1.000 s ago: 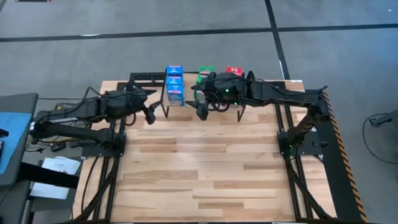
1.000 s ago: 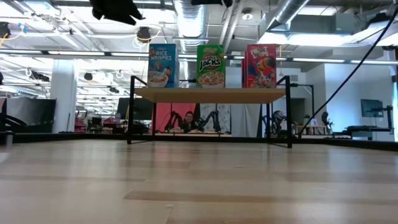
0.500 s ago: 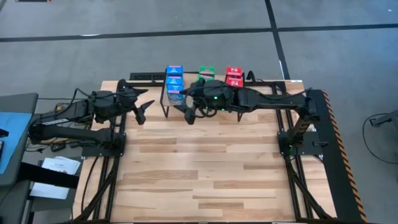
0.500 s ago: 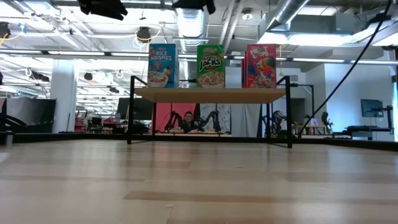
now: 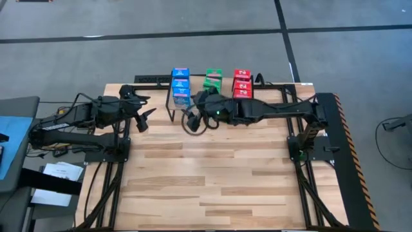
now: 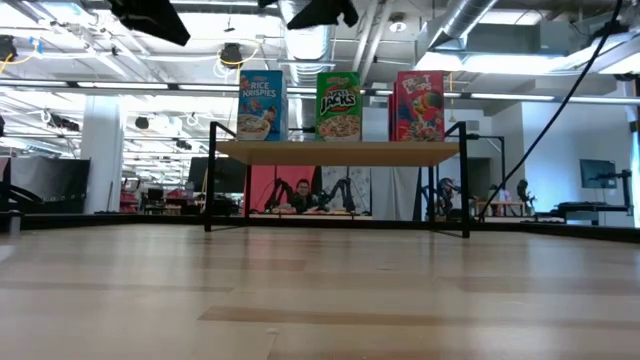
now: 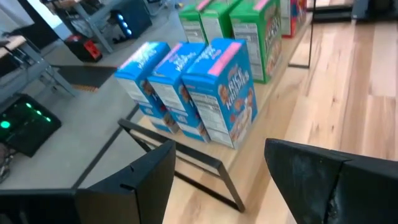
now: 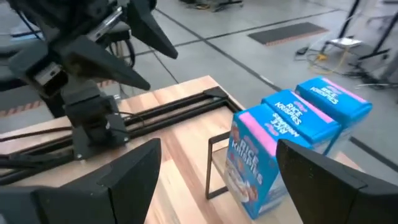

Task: Stack cereal on shelf
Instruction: Put the blue cereal box on the shelf aligned with the other blue cereal boxes

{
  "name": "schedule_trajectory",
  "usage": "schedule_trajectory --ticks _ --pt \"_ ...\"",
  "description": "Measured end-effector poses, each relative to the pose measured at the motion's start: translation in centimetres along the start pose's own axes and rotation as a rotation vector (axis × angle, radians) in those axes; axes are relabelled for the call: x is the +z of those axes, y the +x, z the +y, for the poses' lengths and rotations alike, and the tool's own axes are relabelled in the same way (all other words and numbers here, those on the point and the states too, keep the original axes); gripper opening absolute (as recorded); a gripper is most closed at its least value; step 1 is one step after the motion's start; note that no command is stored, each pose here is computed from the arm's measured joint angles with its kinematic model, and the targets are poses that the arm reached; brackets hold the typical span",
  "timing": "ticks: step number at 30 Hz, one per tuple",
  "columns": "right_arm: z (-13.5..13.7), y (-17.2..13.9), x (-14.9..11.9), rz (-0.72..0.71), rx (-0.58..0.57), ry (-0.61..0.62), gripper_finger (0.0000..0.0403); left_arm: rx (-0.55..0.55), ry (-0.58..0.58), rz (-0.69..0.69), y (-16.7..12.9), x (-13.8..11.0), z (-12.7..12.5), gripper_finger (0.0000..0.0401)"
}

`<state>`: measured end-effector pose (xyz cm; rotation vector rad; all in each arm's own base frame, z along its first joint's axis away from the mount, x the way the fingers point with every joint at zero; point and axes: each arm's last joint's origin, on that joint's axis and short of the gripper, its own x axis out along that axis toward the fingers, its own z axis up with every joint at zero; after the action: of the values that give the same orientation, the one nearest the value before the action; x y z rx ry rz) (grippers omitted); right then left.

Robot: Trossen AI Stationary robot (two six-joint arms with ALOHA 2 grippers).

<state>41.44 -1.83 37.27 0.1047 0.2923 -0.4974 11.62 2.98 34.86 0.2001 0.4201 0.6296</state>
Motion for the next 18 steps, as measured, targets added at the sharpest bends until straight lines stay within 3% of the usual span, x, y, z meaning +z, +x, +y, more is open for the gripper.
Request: schedule_trajectory --ticks 11,18 --pt "1.0 -1.0 -0.9 0.029 -0.137 0.068 0.0340 -0.008 -0.006 0.029 0.0 -0.3 -0.1 0.0238" --pt "1.9 -0.2 -1.7 0.035 -0.131 0.100 0.0340 -0.008 -0.003 0.035 0.2 -0.3 -0.2 0.0238"
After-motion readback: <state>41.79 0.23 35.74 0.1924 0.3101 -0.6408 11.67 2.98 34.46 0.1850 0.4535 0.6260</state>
